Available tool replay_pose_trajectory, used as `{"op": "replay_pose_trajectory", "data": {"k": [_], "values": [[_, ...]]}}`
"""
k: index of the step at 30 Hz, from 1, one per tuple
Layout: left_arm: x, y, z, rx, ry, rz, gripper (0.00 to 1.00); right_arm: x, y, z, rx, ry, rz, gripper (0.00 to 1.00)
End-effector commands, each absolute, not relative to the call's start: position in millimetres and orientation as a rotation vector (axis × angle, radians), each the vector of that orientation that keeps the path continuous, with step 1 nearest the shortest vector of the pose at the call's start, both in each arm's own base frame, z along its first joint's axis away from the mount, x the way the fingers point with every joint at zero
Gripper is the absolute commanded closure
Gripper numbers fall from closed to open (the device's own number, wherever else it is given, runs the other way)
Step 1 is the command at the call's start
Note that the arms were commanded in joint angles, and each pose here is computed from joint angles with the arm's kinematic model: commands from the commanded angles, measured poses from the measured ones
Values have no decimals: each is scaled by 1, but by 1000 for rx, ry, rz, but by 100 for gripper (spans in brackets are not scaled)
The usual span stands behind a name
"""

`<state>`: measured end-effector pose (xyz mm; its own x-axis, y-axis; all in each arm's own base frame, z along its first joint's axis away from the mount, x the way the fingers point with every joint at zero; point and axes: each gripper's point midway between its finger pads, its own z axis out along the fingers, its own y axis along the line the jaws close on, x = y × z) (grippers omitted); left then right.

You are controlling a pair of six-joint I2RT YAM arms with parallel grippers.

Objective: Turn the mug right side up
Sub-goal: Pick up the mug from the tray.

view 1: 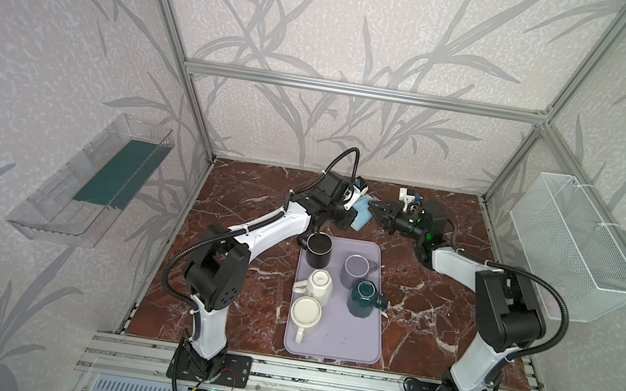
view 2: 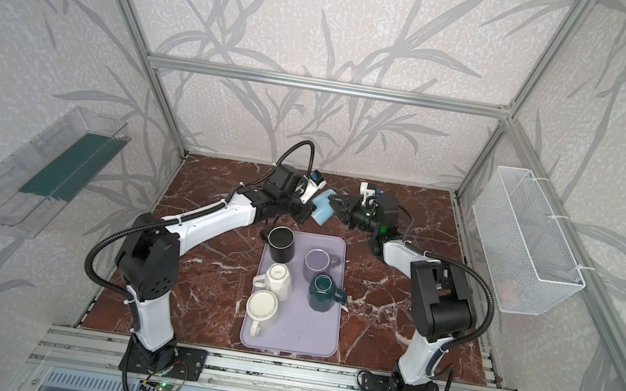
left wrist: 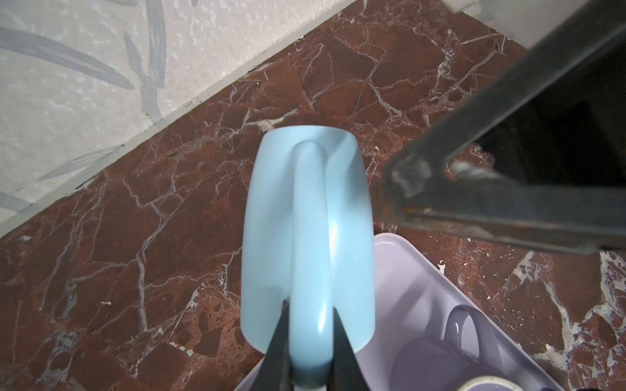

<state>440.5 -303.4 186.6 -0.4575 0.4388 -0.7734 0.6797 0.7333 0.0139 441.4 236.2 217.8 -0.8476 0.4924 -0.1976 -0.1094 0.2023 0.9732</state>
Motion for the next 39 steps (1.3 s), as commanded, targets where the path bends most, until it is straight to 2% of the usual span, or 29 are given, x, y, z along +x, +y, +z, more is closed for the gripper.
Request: {"op": "replay_pose_trajectory", "data": {"k": [1, 9, 15, 24, 39], "values": [[452, -310, 235, 887, 1966, -401, 100, 424, 224, 248, 97, 2057, 1539, 73], [449, -309, 243, 968, 1935, -403, 100, 409, 205, 291, -478, 2031, 1058, 73], [438, -312, 245, 1050, 1906, -433, 100, 406, 202, 300, -810, 1887, 793, 72], [427, -315, 252, 1113, 1868, -465, 100, 388, 221, 296, -1237, 1682, 694, 71], [400, -318, 272, 1166, 1758, -555, 100, 395, 241, 272, -1437, 1499, 693, 65]]}}
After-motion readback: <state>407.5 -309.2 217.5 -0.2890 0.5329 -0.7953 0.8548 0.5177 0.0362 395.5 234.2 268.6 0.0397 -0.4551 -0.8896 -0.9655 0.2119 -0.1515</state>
